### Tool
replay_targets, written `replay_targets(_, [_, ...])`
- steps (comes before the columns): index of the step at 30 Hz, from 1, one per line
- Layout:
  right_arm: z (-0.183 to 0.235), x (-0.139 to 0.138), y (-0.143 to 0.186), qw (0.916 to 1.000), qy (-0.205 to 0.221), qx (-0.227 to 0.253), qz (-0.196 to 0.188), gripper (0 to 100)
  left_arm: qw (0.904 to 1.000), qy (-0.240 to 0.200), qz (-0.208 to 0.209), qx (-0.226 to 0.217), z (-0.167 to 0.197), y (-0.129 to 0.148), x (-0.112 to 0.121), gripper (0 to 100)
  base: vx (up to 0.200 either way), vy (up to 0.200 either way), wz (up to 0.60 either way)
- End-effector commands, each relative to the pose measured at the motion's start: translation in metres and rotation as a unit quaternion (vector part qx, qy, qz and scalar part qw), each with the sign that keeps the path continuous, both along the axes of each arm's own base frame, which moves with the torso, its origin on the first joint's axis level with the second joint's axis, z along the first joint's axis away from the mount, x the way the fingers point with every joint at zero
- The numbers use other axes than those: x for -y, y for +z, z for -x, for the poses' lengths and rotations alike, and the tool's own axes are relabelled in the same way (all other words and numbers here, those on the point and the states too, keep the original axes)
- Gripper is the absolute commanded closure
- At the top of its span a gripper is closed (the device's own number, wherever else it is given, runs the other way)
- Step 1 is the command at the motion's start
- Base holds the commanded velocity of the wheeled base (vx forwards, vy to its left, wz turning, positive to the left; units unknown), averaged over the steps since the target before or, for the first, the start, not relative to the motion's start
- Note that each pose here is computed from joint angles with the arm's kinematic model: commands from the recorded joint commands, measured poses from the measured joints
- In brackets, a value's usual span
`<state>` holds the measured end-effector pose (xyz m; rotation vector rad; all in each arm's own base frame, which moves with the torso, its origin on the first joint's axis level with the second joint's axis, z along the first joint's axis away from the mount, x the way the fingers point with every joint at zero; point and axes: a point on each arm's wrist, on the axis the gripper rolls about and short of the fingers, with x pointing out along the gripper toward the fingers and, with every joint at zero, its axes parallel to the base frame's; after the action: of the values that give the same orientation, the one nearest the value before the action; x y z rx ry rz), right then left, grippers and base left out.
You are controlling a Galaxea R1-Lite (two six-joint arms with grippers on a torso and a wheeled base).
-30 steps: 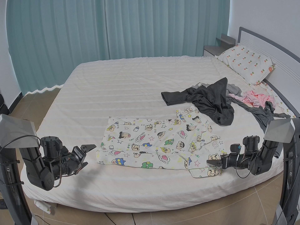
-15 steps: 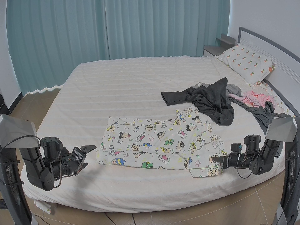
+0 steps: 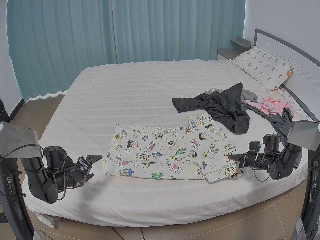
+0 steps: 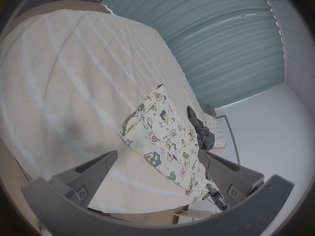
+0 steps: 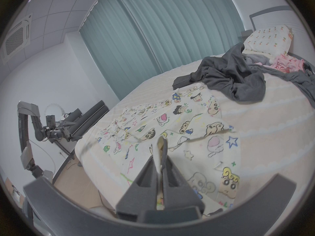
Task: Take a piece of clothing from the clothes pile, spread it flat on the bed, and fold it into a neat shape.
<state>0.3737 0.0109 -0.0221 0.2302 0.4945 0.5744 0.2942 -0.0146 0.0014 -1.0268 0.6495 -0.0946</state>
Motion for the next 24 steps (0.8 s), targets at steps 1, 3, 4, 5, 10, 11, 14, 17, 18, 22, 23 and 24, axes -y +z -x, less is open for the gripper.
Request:
replay_targets(1, [-0.013, -0.004, 0.0, 0.9999, -0.01, 0.01, 0.007, 100, 1.0, 0.0, 0.0, -0.001, 0.0, 0.0, 0.0, 0, 0.0, 0.0, 0.0])
replay_targets(3, [-0.017, -0.005, 0.0, 0.9998, -0.014, 0.007, 0.009, 100, 1.0, 0.0, 0.0, 0.0, 0.0, 0.0, 0.0, 0, 0.0, 0.0, 0.0])
replay_targets(4, [-0.017, -0.005, 0.0, 0.9998, -0.014, 0.007, 0.009, 100, 1.0, 0.0, 0.0, 0.0, 0.0, 0.0, 0.0, 0, 0.0, 0.0, 0.0])
replay_targets(5, [-0.023, -0.006, 0.002, 0.9996, -0.023, 0.002, 0.015, 100, 1.0, 0.0, 0.0, -0.001, 0.0, 0.0, 0.0, 0, 0.0, 0.0, 0.0])
replay_targets(10, [-0.028, -0.011, -0.009, 0.9994, -0.026, -0.011, 0.021, 100, 1.0, 0.0, 0.0, -0.001, 0.0, 0.0, 0.0, 0, 0.0, 0.0, 0.0])
replay_targets(11, [-0.029, -0.011, -0.012, 0.9992, -0.03, -0.013, 0.023, 100, 1.0, 0.0, 0.0, -0.001, 0.0, 0.0, 0.0, 0, 0.0, 0.0, 0.0])
replay_targets(14, [-0.034, -0.014, -0.023, 0.9983, -0.043, -0.018, 0.033, 100, 1.0, 0.0, 0.0, -0.001, 0.0, -0.001, 0.0, 0, 0.0, 0.0, 0.0])
replay_targets(17, [-0.033, -0.014, -0.028, 0.9979, -0.047, -0.025, 0.036, 100, 1.0, 0.0, -0.001, -0.002, 0.0, -0.001, 0.0, 0, 0.0, 0.0, 0.0])
replay_targets(18, [-0.033, -0.014, -0.028, 0.9979, -0.047, -0.025, 0.036, 100, 1.0, 0.0, -0.001, -0.002, 0.0, -0.001, 0.0, 0, 0.0, 0.0, 0.0])
replay_targets(22, [-0.036, -0.014, -0.039, 0.9969, -0.056, -0.034, 0.043, 0, 1.0, 0.001, -0.002, -0.003, 0.0, -0.002, 0.001, 0, 0.0, 0.0, 0.0])
replay_targets(23, [-0.035, -0.013, -0.045, 0.9964, -0.06, -0.04, 0.046, 0, 1.0, 0.006, -0.007, -0.003, 0.0, -0.003, 0.002, 0, 0.0, 0.0, 0.0])
replay_targets(24, [-0.034, -0.013, -0.046, 0.9963, -0.059, -0.041, 0.046, 0, 0.9999, 0.006, -0.007, -0.004, 0.0, -0.003, 0.003, 0, 0.0, 0.0, 0.0])
